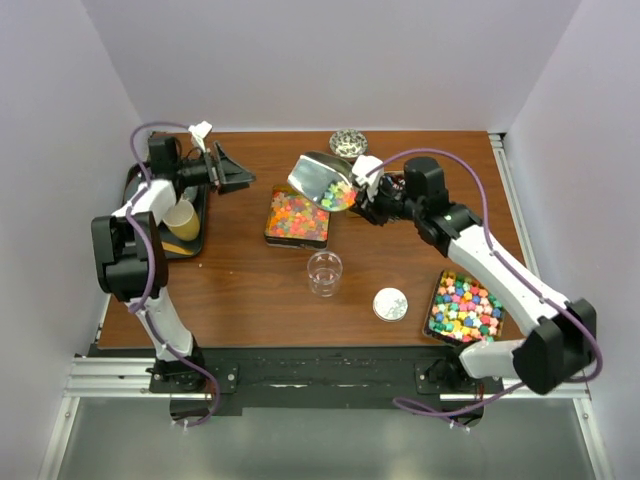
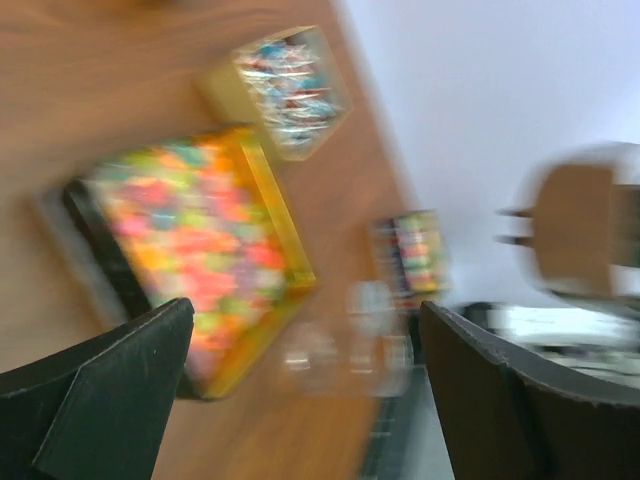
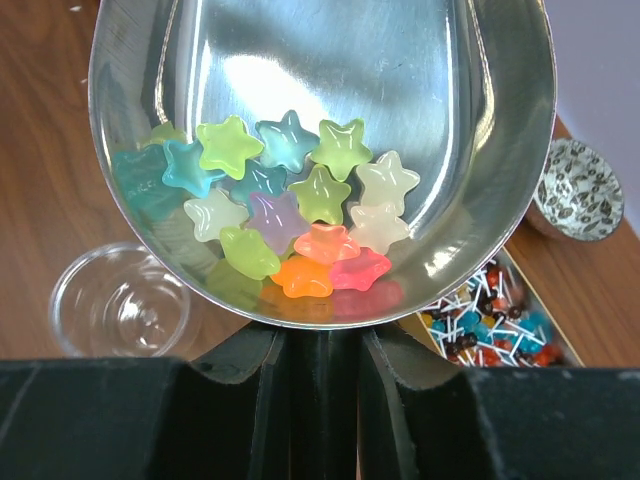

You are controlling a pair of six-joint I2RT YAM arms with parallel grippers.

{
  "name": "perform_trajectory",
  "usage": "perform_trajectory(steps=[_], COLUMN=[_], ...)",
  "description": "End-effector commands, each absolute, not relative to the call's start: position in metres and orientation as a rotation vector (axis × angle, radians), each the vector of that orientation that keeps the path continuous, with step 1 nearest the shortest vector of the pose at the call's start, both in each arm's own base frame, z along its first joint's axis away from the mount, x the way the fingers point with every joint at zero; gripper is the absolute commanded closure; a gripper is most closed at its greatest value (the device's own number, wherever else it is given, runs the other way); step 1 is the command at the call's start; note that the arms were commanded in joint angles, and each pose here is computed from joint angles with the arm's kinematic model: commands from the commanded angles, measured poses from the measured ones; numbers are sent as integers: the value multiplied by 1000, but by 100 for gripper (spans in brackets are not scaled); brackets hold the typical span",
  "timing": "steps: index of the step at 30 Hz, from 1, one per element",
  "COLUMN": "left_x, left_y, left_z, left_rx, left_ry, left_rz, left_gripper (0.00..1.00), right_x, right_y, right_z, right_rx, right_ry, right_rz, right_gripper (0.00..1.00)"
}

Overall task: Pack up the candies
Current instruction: Adjust the spatula, then place the fake candies in the packing bottle.

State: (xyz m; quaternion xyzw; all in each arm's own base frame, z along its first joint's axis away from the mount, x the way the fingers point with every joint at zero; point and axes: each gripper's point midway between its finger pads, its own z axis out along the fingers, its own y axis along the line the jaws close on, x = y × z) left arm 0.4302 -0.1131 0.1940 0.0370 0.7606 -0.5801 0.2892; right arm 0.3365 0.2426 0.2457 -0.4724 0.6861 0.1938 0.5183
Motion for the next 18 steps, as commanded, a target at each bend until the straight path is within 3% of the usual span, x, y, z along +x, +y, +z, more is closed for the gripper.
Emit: perform_trajectory(steps=[1, 7, 18], left_x=[416, 415, 399], left_y=[-100, -85, -98], left_z=[133, 131, 136], left_rx=[393, 346, 285], left_ry=[2333, 2281, 2215], left_rz=[-1069, -848, -850], left_gripper=[0, 0, 0], right_x=[296, 262, 248], right_y=[225, 195, 162], right_z=[242, 216, 189], right_rx=[-1298, -1489, -1768], right_ry=[1602, 1638, 1660], right_rz=[452, 390, 239], right_gripper=[100, 100, 100])
